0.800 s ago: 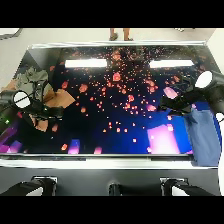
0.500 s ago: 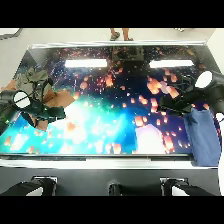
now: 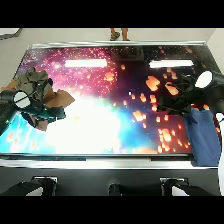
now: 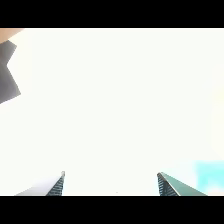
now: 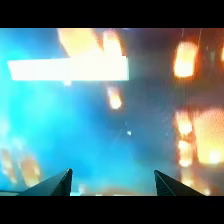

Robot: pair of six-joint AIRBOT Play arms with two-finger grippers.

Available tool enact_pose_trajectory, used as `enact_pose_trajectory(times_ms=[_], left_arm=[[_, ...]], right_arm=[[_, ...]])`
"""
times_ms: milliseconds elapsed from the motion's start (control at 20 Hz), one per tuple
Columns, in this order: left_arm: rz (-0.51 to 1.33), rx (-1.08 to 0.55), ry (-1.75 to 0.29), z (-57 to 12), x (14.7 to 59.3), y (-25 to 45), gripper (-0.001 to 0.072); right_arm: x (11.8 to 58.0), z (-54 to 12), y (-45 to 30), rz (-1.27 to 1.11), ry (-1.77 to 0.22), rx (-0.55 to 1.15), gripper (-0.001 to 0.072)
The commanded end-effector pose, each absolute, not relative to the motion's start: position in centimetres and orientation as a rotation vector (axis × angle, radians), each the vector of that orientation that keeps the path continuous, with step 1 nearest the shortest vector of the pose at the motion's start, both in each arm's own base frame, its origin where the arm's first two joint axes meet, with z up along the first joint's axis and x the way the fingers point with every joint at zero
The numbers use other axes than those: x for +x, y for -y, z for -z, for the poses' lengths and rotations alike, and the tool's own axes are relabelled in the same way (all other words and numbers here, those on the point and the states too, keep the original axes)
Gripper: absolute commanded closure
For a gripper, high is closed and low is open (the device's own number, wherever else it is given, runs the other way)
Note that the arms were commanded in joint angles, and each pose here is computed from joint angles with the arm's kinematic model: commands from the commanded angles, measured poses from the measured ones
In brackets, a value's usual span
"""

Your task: Fold the shirts.

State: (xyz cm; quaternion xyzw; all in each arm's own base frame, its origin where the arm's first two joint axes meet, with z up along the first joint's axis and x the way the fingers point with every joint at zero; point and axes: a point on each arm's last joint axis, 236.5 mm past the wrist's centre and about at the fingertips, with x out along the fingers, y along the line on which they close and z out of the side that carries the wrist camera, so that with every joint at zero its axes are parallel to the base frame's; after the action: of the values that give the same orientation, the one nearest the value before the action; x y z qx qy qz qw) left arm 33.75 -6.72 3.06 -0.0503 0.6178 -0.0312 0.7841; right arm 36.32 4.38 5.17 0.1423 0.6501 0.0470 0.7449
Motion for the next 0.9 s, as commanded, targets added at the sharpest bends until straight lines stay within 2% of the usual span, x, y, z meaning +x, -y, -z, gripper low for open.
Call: enact_pose_trajectory(times_ms=[0,300,350,400,550,700,850], left_arm=[[0.071,-0.114,-1.292,-3.3,34.7,6.9,0.0045],[0.073,-0.118,-1.262,-3.5,35.4,7.0,0.0044],[0.075,-0.121,-1.226,-3.7,36.2,7.0,0.0038],[0.074,-0.129,-1.177,-4.3,37.4,7.0,-0.0013],[0.019,-0.178,-1.075,-6.8,41.4,4.4,-0.0013],[-0.108,-0.281,-0.987,-10.7,46.8,-2.4,-0.0013],[-0.248,-0.547,-0.853,-14.4,51.4,-10.1,-0.0013]], right_arm=[[39.3,-5.7,-4.0,-0.089,-1.297,0.318,0.0110],[40.1,-6.0,-3.9,-0.086,-1.258,0.319,0.0103],[40.8,-6.2,-3.8,-0.082,-1.228,0.321,0.0058],[41.5,-6.4,-3.8,-0.080,-1.198,0.323,0.0016],[42.5,-6.8,-3.6,-0.075,-1.151,0.326,0.0020],[42.2,-6.7,-3.7,-0.077,-1.165,0.325,0.0026],[42.0,-6.6,-3.7,-0.079,-1.173,0.326,0.0033]])
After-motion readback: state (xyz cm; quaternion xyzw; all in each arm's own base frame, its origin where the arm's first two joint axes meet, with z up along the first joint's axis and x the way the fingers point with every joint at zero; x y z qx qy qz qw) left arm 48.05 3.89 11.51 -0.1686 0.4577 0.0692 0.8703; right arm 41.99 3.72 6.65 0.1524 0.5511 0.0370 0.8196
